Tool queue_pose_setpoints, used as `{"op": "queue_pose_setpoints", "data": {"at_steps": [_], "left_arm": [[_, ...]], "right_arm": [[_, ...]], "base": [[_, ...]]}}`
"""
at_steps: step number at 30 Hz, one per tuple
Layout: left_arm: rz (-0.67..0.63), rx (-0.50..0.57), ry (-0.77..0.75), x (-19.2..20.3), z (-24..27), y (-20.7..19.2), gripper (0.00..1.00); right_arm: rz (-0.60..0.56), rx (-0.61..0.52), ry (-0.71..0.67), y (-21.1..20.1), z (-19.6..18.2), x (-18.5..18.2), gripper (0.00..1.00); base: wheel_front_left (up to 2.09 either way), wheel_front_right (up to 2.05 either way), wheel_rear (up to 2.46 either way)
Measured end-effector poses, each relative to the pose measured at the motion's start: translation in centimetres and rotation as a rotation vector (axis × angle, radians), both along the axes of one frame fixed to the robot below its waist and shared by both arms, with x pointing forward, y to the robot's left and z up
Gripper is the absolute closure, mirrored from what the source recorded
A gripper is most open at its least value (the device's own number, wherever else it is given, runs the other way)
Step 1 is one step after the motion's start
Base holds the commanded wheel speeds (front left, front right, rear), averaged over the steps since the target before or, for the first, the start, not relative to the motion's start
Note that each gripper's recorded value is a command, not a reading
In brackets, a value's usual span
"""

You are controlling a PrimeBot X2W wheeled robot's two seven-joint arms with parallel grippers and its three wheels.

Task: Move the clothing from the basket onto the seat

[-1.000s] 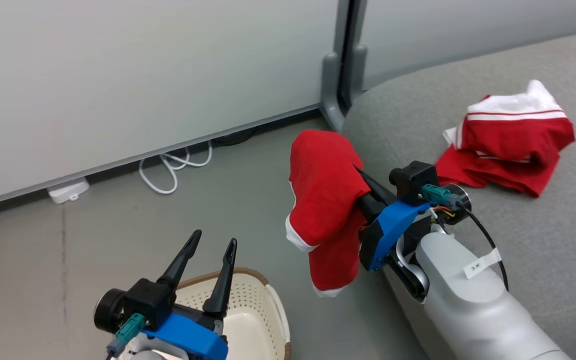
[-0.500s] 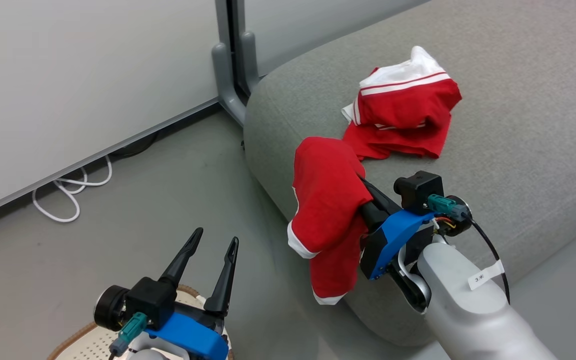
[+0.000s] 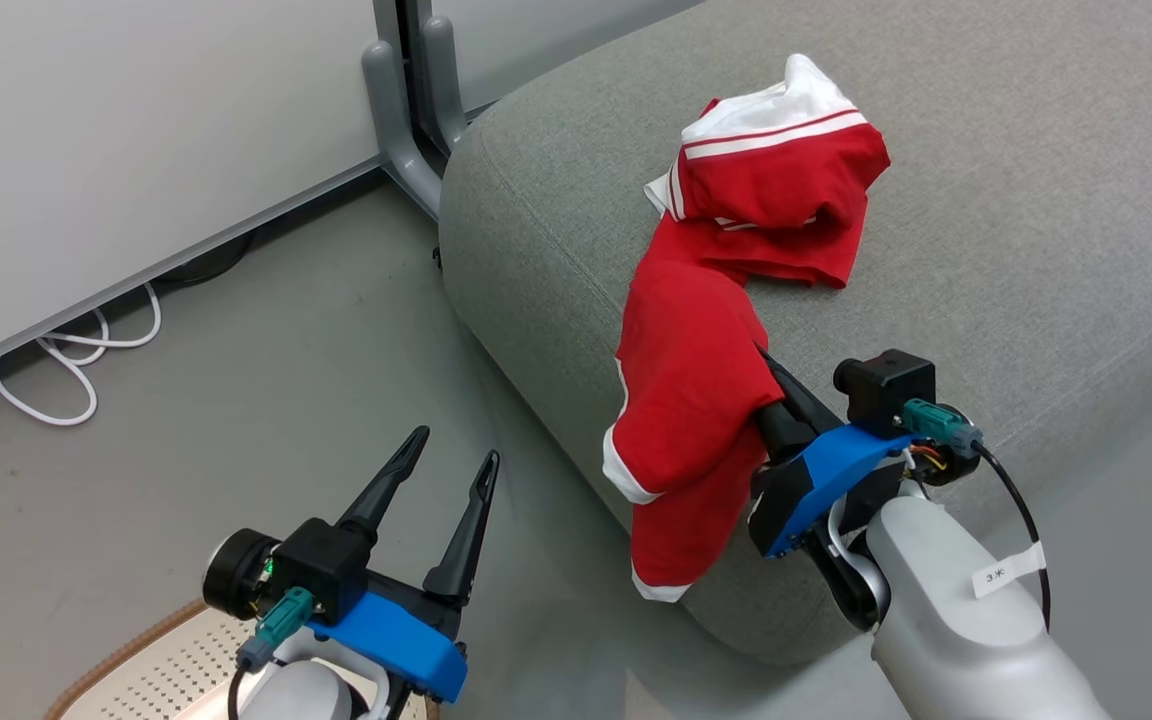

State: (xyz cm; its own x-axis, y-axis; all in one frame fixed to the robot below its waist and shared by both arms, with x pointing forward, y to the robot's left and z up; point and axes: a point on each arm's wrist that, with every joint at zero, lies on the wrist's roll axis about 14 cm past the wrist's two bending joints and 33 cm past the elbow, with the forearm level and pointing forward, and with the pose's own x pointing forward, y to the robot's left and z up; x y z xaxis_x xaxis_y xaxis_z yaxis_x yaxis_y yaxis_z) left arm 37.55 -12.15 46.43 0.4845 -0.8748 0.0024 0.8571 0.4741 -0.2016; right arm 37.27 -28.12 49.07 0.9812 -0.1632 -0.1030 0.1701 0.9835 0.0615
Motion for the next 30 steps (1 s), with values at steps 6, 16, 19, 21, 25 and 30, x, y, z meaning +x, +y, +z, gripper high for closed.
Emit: {"op": "queue_pose_setpoints", "data": {"at_steps": [6, 16, 19, 21, 25, 30], "left_arm": [[-0.01, 0.0, 0.004, -0.1, -0.1, -0.3, 0.0], [0.01, 0.002, 0.015, 1.0, -0.8, 0.4, 0.0], [0.01, 0.006, 0.016, 1.4, -1.3, 0.5, 0.0], [0.01, 0.002, 0.01, 1.8, -1.4, 0.5, 0.0], [0.021, -0.005, -0.002, 3.4, -1.9, 0.9, 0.0], [0.029, -0.006, -0.007, 4.9, -3.1, 1.5, 0.0]], "right_arm": [[-0.013, 0.0, 0.0, -0.2, -0.2, -0.3, 1.0], [-0.026, -0.019, -0.001, -1.3, 0.9, 1.1, 1.0], [-0.04, -0.061, -0.031, -3.0, 3.3, 2.5, 1.0], [-0.054, -0.101, -0.046, -4.5, 5.0, 3.4, 1.0], [-0.089, -0.208, -0.076, -7.7, 8.7, 5.1, 1.0], [-0.166, -0.305, -0.134, -11.9, 13.5, 6.9, 1.0]], "base": [[0.0, 0.0, 0.0], [0.0, 0.0, 0.0], [0.0, 0.0, 0.0], [0.0, 0.0, 0.0], [0.0, 0.0, 0.0], [0.0, 0.0, 0.0]]}}
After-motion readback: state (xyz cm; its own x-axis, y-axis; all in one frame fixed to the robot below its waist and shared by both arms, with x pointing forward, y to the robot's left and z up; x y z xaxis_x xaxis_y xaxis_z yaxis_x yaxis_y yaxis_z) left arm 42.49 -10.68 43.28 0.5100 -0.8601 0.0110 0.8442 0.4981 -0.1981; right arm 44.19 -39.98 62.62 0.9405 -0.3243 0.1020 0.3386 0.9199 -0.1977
